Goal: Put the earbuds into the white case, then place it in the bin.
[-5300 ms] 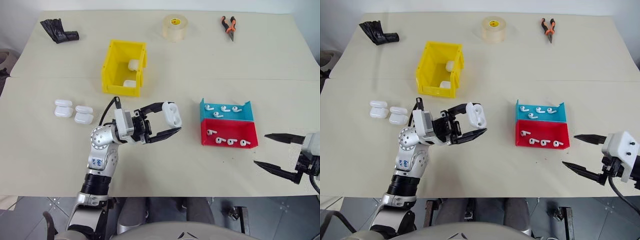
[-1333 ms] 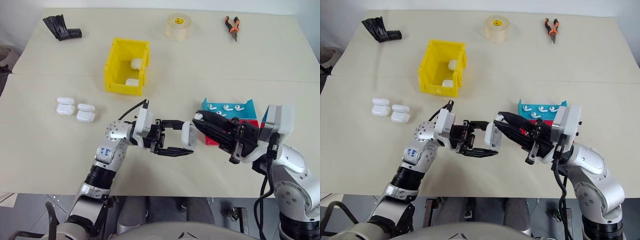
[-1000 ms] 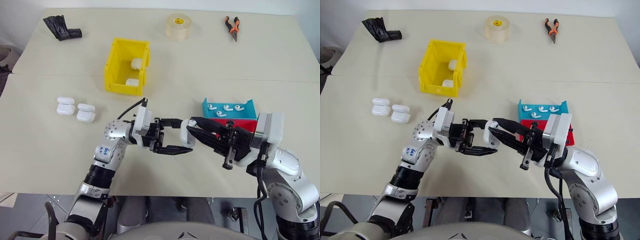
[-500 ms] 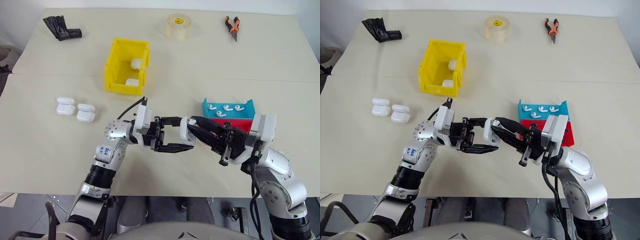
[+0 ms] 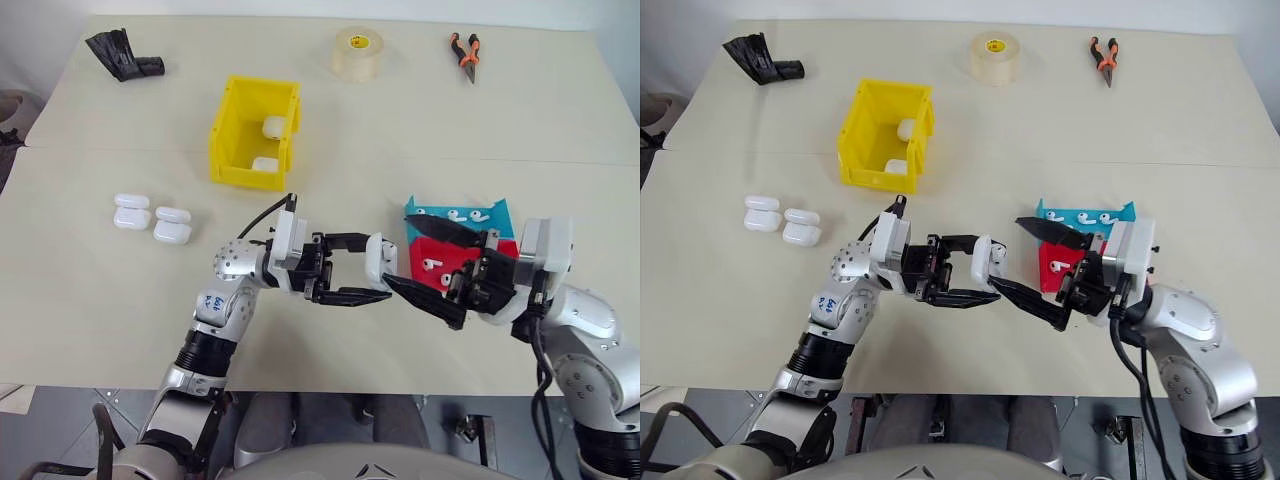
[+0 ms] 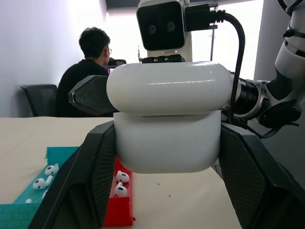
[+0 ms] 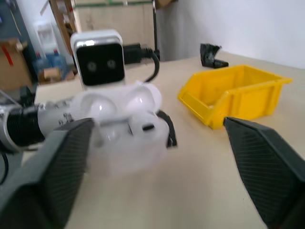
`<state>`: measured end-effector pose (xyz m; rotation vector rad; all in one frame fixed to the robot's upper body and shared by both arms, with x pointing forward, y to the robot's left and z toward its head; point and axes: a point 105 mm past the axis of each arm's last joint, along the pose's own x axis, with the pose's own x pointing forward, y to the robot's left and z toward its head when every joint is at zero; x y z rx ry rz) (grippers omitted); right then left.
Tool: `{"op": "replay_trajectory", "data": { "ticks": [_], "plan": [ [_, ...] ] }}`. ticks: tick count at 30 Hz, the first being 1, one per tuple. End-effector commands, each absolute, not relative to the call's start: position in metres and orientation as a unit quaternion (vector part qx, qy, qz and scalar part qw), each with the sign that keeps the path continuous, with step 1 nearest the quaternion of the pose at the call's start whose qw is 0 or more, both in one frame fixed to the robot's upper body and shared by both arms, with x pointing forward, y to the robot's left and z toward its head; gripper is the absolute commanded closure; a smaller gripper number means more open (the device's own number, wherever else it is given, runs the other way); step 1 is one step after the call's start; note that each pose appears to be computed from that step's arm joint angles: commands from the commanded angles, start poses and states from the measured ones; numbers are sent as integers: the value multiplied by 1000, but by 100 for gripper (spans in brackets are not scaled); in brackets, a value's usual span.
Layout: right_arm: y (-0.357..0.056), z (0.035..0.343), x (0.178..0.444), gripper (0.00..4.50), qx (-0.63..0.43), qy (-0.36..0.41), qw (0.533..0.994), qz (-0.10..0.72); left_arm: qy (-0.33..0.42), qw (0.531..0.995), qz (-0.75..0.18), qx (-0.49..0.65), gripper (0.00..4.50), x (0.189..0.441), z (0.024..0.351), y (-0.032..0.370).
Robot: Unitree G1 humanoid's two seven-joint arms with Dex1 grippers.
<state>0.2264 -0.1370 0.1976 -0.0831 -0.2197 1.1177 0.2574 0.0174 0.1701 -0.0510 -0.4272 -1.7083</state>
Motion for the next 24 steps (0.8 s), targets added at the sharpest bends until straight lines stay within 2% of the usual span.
{"op": "replay_trajectory", "data": {
  "ticks": [1,6,12,16,19,24],
  "plan": [
    [-182,207,226,5,-80,-95,870,478,-195,636,-747,-13,170,255,170,23],
    [-260,184,224,5,-162,-39,910,379,-194,656,-730,-7,170,259,163,31],
    [-301,172,231,5,-181,-6,928,325,-198,670,-715,2,170,264,162,32],
    [-308,168,242,5,-190,25,922,338,-208,675,-707,7,170,267,163,30],
    [-304,182,264,5,-222,23,910,349,-212,677,-705,9,170,267,163,28],
    [-284,194,305,5,-262,85,878,391,-216,676,-705,10,170,267,163,24]
  ]
}}
